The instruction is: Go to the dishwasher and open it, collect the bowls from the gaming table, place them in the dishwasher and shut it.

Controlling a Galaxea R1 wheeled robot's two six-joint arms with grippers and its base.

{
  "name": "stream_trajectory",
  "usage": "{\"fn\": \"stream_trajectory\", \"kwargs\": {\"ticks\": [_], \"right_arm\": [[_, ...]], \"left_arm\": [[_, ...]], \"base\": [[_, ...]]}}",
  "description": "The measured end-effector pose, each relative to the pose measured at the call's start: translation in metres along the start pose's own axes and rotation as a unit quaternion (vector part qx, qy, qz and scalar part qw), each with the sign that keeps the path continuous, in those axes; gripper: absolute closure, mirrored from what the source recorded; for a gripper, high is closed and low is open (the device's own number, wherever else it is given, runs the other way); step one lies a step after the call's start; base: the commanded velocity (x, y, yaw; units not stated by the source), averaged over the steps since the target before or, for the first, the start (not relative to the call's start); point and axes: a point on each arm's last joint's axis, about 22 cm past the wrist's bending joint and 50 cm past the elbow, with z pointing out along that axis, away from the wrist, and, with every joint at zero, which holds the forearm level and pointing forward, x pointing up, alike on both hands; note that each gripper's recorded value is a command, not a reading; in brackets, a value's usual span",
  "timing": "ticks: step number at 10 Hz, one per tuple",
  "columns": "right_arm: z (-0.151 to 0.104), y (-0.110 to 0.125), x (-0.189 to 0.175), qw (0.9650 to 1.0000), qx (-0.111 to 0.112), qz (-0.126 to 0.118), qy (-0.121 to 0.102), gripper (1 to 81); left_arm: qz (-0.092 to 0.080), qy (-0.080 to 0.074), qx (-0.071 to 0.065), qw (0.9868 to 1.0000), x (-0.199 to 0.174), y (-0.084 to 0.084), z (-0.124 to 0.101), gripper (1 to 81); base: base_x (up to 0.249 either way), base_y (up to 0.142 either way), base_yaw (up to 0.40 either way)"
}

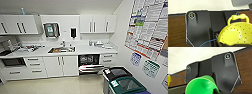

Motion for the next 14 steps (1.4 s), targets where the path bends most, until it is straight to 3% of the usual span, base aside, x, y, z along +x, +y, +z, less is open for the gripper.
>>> {"fn": "stream_trajectory", "kwargs": {"ticks": [9,12,14], "right_arm": [[-0.001,0.003,-0.001,1.0,-0.003,0.0,0.0,81.1],[0.005,-0.015,-0.001,0.9999,0.013,0.0,0.0,81.1],[-0.002,0.004,0.002,1.0,-0.003,-0.002,0.001,81.1]], "left_arm": [[0.0,-0.001,-0.004,1.0,-0.002,0.006,0.001,81.1],[0.0,0.002,0.01,0.9999,0.002,-0.013,-0.003,81.1],[0.0,-0.001,-0.005,1.0,0.0,0.008,0.002,81.1]], "base": [[0.109,0.0,0.0],[0.109,0.0,0.0],[0.109,0.0,0.0]]}}
